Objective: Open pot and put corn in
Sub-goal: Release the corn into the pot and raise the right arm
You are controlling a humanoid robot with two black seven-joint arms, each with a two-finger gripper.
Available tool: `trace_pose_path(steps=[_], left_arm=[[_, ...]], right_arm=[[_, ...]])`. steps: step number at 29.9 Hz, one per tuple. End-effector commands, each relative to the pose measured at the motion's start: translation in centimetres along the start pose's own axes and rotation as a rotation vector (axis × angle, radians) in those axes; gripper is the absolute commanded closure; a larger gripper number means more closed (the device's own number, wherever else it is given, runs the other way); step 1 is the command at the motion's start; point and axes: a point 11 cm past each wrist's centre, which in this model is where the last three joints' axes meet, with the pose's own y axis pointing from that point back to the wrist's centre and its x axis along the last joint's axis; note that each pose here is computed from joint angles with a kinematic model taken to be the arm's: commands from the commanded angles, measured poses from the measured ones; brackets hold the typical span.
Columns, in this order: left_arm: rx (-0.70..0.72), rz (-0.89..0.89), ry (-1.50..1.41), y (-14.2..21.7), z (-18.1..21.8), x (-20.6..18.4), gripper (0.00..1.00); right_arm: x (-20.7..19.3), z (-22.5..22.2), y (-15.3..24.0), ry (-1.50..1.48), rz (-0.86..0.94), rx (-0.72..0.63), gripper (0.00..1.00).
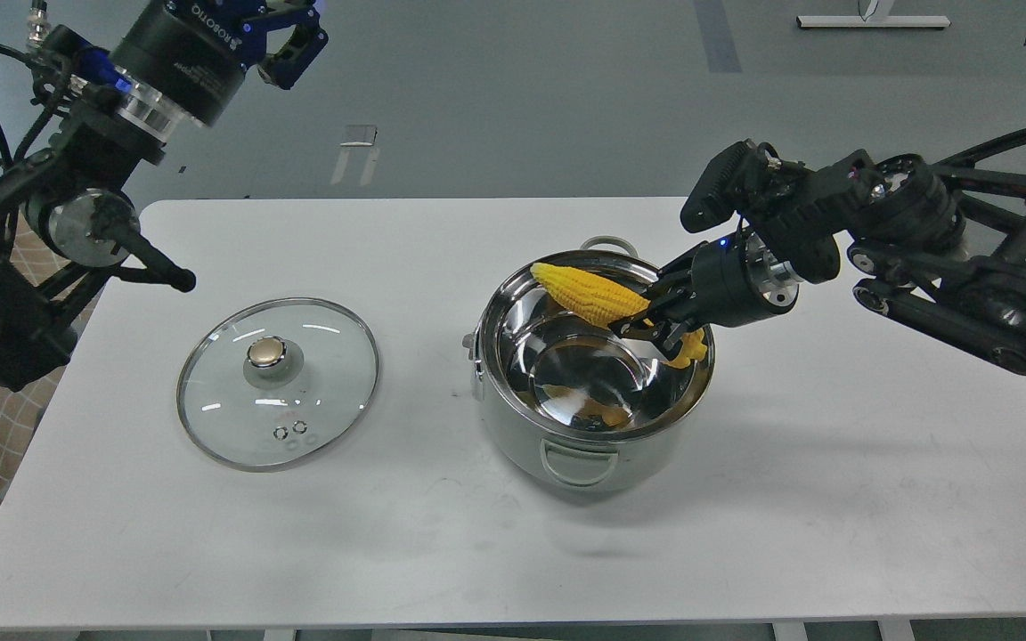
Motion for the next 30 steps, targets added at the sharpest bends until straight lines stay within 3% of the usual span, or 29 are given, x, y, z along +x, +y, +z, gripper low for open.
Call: trace_pose_path(steps=[1,2,4,8,10,16,23,27,30], left_arm=[[0.001,0.001,0.0,0.0,0.0,0.0,0.05],[0.002,0.002,0.001,0.1,-0.1,0.0,0.05],[0.002,0.001,0.0,0.1,-0.1,0.0,0.04],[0.002,0.001,0.001,0.1,-0.1,0.0,0.04],[0.002,0.001,0.001,0.1,-0.1,0.0,0.04],[0.004,0.006,-0.003,0.1,-0.2,0.0,0.04],[0.012,0.024,-0.006,0.0,-0.9,0.2,0.03],[0.016,0.063,0.002,-0.3,-2.2,0.2,0.02],[0.025,0.079,0.018,-0.3,-3.3,0.4,0.02]], right_arm=[[-0.3,-0.1,-0.3,-0.008,-0.003,0.006,0.57],[-0.3,-0.1,-0.3,-0.008,-0.003,0.006,0.52],[-0.3,-0.1,-0.3,-0.008,-0.003,0.006,0.31],[-0.2,0.0,-0.2,-0.01,-0.001,0.002,0.18],[-0.1,0.1,-0.1,-0.013,0.006,0.0,0.06],[2.6,1.8,1.7,-0.097,0.131,-0.022,0.01],[8.8,8.3,9.7,-0.454,0.549,-0.05,0.0],[8.8,11.7,13.5,-0.75,0.833,0.039,0.0],[5.7,13.4,12.9,-1.003,1.032,0.145,0.0]])
